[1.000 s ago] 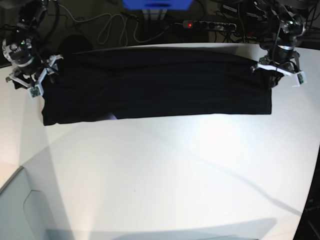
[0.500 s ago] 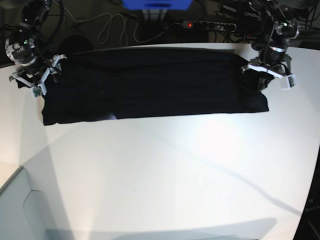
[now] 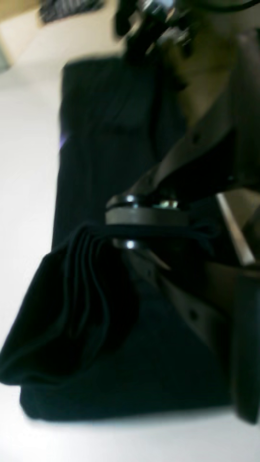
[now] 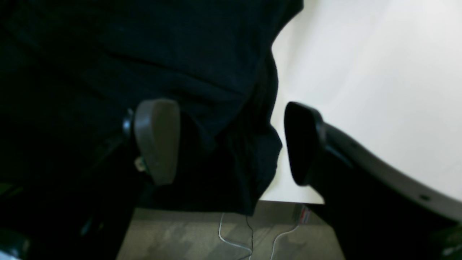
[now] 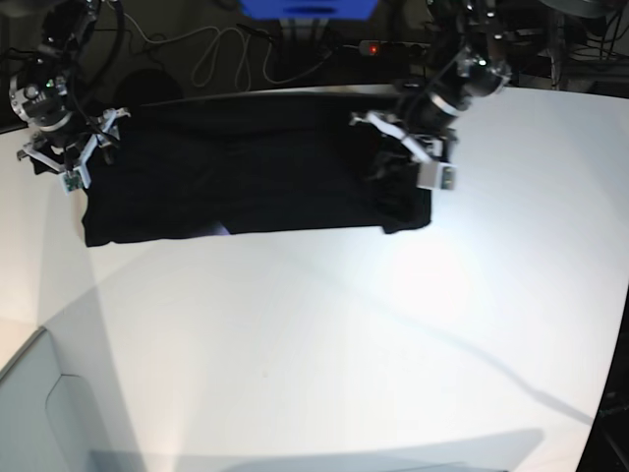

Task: Fold the T-shirt properly
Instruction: 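Grasp the strip end near the left gripper and lift it, then fold the held strip end over toward the right gripper and release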

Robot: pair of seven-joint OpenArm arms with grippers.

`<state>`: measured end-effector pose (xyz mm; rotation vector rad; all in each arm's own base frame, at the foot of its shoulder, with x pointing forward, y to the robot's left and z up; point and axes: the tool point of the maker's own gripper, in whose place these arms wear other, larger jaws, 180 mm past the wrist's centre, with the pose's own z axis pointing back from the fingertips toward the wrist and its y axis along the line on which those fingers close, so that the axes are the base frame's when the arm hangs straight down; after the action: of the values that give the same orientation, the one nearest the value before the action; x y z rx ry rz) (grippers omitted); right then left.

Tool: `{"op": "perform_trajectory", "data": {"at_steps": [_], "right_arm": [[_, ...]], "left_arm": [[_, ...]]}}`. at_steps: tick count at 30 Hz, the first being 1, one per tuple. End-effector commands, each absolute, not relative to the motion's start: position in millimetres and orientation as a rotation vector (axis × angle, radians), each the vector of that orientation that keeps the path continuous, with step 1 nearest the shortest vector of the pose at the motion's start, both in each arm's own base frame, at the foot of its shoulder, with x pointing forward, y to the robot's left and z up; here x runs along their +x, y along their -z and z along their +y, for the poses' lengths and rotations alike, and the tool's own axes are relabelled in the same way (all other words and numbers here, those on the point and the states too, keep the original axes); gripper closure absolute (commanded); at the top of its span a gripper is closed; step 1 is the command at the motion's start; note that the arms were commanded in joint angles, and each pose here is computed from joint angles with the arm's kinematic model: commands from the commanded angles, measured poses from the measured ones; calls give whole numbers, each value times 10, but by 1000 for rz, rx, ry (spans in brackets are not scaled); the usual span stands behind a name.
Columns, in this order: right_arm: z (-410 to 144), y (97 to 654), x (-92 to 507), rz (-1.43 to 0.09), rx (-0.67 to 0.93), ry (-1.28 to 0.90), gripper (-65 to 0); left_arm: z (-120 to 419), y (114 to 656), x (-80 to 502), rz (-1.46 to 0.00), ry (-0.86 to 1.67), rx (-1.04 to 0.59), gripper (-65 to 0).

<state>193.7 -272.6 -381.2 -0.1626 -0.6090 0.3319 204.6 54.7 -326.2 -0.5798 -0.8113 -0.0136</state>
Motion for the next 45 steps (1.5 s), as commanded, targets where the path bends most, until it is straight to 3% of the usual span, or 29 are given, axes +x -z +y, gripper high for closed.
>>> {"op": "perform_trajectory", "data": {"at_steps": [1,5,12,30,45], "right_arm": [[-2725,3734,1982,-636,-165,-363,-434],[-2725,3734,1982,-636,-165,-363,-434],[-2726,3734,1976,-634,-166,-364,-434],[-2728,3733,1969,-631,-168,-365,-434],[-2743,3724,1970,-629,-173,-368,-434]], "left_arm": [[436,3142,2082,-848,32,-622,0],[72,3101,2051,-828,111,-700,0],[-369,3199,2007,-794,268,-684,0],[-683,2955,2192,-876,417,-696,0],[-811,3148,2231,-819,438,-713,0]]}}
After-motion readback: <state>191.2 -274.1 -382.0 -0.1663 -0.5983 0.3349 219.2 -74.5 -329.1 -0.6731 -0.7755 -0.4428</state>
